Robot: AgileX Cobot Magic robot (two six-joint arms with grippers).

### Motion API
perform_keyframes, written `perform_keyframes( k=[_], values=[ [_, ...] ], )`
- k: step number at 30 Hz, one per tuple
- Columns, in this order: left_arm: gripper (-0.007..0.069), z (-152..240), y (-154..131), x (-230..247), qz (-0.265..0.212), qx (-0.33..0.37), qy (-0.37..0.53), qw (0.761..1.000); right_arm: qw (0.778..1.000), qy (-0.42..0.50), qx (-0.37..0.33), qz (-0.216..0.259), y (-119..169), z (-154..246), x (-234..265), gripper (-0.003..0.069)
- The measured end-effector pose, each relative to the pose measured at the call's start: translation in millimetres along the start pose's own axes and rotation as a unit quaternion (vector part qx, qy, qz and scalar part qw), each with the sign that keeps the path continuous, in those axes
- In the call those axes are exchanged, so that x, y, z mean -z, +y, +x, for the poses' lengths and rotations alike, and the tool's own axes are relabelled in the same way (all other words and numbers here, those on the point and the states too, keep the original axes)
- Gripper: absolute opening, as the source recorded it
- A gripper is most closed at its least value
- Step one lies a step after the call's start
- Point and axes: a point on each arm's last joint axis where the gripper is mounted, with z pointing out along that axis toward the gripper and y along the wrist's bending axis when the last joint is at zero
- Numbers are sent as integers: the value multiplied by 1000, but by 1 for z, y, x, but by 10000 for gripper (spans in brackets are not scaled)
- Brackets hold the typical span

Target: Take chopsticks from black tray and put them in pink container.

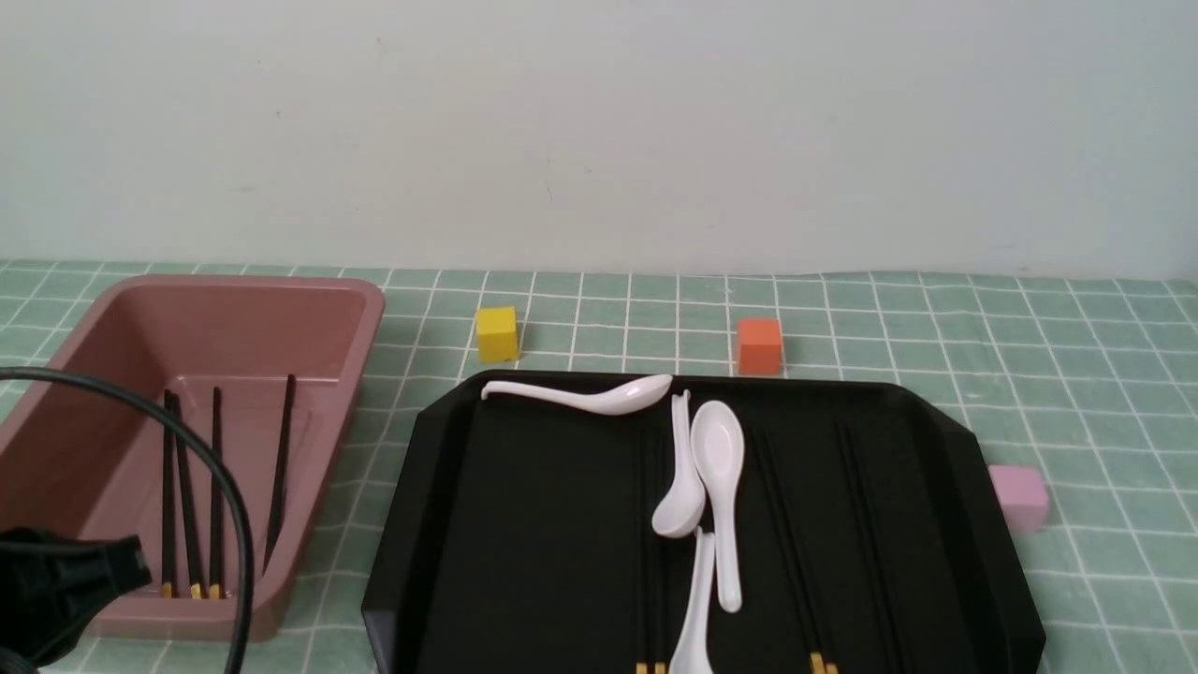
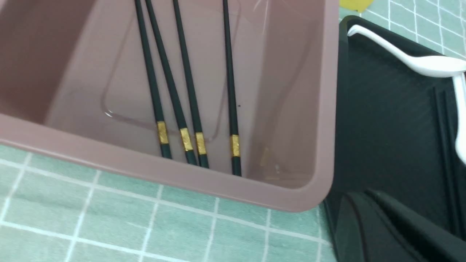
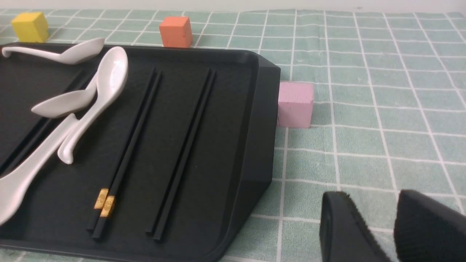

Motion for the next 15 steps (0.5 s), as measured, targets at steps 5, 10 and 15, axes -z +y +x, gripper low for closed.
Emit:
perform_keyframes(
  k=[5,10,15],
  values=[
    [-13,0,1,0,-4,-9,-1,1000,1000,0,0,0,0,0,0,240],
    [-13,9,5,10,5,-13,-29,999,1000,0,0,0,0,0,0,240],
    [-13,38,19,26,21,-39,-111,993,1000,0,0,0,0,0,0,240]
  ],
)
